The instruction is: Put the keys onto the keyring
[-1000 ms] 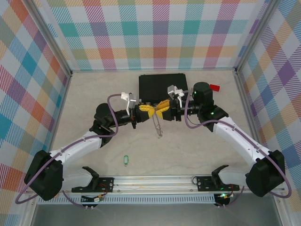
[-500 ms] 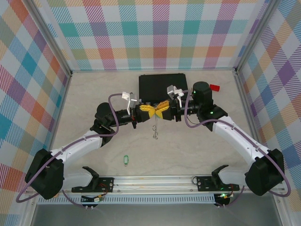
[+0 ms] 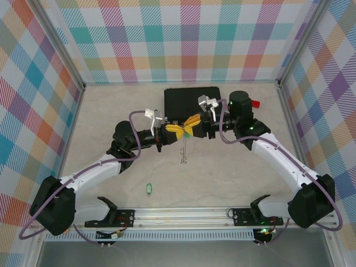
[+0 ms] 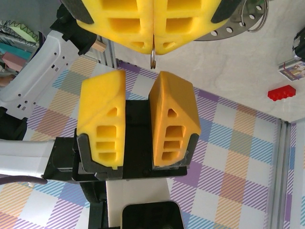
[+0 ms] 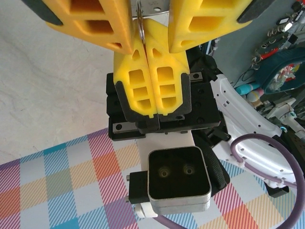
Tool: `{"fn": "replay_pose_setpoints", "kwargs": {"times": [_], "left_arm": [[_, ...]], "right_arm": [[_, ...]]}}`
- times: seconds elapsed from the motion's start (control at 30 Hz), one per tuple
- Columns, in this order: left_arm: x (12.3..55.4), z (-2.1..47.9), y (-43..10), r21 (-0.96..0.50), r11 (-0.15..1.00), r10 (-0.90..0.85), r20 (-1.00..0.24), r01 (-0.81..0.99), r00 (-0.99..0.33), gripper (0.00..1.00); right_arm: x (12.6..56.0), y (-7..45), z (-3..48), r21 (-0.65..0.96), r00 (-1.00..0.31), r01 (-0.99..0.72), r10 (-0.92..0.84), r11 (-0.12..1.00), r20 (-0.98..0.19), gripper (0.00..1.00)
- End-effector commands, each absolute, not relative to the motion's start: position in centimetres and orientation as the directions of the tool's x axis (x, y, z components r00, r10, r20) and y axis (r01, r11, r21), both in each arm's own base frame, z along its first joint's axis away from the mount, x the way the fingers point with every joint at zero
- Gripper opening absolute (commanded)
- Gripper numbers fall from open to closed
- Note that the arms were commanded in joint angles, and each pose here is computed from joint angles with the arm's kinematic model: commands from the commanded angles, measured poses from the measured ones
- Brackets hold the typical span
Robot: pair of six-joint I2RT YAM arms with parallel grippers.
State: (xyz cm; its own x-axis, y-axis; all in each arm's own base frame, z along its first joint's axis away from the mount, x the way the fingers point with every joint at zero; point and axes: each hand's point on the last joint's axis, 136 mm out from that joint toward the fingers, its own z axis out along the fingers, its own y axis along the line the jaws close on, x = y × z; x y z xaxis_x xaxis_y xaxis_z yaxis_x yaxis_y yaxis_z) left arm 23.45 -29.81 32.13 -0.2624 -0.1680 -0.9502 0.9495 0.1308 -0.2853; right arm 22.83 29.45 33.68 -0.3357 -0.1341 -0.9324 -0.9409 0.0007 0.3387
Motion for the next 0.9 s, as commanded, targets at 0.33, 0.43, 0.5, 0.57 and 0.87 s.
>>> {"fn": "replay_pose_setpoints", "kwargs": {"times": [0.33,0.43,0.5,0.57,0.87], "left_arm": [[23.0,35.5,-29.4,-0.205,0.113,-0.217,-0.96,0.972,-0.177,0.0],[23.0,35.5,-29.5,-0.207,0.108,-0.214,-0.96,0.972,-0.181,0.0],[23.1,35.4,-29.5,-0.213,0.107,-0.212,-0.959,0.971,-0.187,0.0],[23.2,35.3,-29.6,-0.217,0.109,-0.212,-0.959,0.97,-0.19,0.0],[23.3,35.4,-29.6,-0.219,0.108,-0.217,-0.957,0.97,-0.192,0.0]], "right_arm": [[22.5,29.3,32.4,0.365,-0.357,-0.931,-0.162,-0.017,-0.92,0.24],[22.5,29.4,32.4,0.364,-0.356,-0.931,-0.163,-0.02,-0.92,0.23],[22.5,29.5,32.4,0.364,-0.356,-0.931,-0.163,-0.022,-0.92,0.22],[22.4,29.4,32.5,0.363,-0.354,-0.932,-0.161,-0.026,-0.921,0.2],[22.6,29.5,32.0,0.369,-0.361,-0.929,-0.168,-0.018,-0.917,0.14]]}}
